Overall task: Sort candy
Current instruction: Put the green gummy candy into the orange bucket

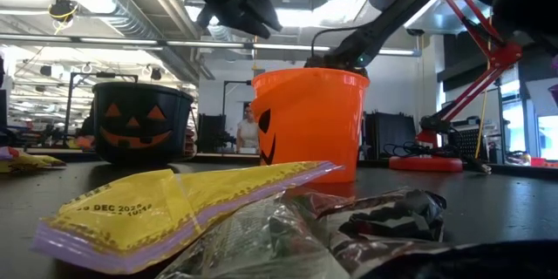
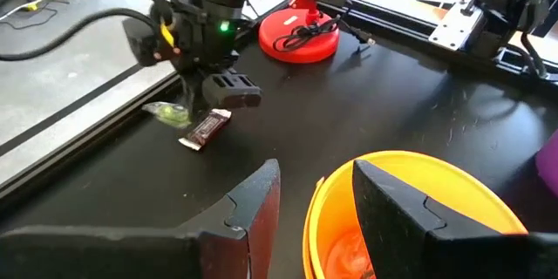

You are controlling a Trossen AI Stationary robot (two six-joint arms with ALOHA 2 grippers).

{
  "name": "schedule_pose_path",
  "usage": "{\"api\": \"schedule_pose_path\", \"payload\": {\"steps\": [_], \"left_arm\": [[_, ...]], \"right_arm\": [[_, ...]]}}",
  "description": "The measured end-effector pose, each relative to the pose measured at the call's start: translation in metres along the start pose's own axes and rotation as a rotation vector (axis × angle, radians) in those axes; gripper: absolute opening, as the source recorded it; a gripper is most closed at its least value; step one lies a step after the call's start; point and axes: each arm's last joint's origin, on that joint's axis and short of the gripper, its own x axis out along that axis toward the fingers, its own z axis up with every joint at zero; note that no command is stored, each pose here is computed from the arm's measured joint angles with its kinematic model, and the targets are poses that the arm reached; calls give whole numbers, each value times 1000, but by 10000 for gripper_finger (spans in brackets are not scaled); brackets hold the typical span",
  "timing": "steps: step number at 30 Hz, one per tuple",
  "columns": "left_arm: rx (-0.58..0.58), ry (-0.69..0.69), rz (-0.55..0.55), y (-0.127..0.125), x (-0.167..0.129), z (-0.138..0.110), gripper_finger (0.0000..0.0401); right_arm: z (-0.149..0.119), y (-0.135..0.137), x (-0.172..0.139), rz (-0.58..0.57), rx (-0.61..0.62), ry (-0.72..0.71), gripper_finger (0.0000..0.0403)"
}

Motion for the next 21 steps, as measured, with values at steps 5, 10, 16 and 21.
{"api": "schedule_pose_path", "payload": {"steps": [5,10,16,21], "left_arm": [[-1,3,-10,-1,0,0,137],[-1,4,-12,-1,0,0,137],[3,6,-20,-3,-1,-1,137],[14,8,-35,-6,-3,-3,137]], "right_arm": [[0,6,-11,19,-6,26,1],[5,23,-30,34,-45,27,1],[13,58,-59,72,-113,21,0],[17,98,-84,97,-194,16,0]]}}
